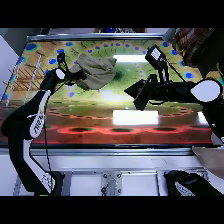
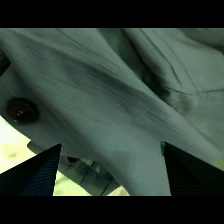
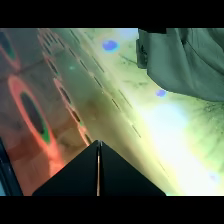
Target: Fold the clothes and pants, and hang the long-sleeved shirts on hangers.
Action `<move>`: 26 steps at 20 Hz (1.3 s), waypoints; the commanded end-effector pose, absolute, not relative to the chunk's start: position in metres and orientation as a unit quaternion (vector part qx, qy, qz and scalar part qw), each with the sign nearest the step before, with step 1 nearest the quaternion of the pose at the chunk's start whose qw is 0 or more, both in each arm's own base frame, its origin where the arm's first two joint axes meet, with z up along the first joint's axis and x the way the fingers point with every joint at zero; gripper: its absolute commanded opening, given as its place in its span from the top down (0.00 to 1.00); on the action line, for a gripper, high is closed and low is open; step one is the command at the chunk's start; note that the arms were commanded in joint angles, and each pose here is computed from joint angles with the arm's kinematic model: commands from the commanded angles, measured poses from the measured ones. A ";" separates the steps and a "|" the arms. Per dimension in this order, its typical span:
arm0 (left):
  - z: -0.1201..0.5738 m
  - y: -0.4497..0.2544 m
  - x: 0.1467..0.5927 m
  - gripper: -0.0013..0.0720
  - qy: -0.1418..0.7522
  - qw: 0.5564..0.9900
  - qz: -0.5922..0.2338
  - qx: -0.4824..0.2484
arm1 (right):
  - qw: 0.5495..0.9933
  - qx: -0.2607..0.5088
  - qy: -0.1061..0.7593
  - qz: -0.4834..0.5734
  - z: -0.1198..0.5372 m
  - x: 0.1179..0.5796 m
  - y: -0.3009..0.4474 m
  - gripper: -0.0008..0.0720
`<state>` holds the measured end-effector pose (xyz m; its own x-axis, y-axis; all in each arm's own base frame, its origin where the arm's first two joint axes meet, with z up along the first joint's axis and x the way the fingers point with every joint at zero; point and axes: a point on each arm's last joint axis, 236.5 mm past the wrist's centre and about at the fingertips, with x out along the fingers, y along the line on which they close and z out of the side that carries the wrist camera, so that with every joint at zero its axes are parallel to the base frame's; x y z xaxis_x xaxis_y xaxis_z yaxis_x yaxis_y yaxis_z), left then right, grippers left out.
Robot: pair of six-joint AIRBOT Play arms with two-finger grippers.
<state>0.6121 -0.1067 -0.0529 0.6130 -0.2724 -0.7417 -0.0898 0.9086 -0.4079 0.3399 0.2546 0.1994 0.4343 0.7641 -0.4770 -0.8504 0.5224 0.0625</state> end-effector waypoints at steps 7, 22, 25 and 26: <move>-0.080 -0.157 0.642 0.82 0.454 0.857 -0.070 -0.235 | 0.841 -0.094 0.230 0.480 0.199 0.339 0.255 0.96; 0.198 -0.260 0.438 0.96 0.375 0.879 -0.281 -0.088 | 0.917 -0.050 0.203 0.339 0.237 0.379 0.185 0.96; 0.188 -0.326 0.357 0.96 0.392 0.845 -0.360 -0.054 | 0.953 -0.001 0.192 0.235 0.258 0.394 0.117 0.96; 0.182 -0.349 0.331 0.96 0.393 0.833 -0.388 -0.042 | 0.958 0.015 0.188 0.214 0.263 0.395 0.101 0.96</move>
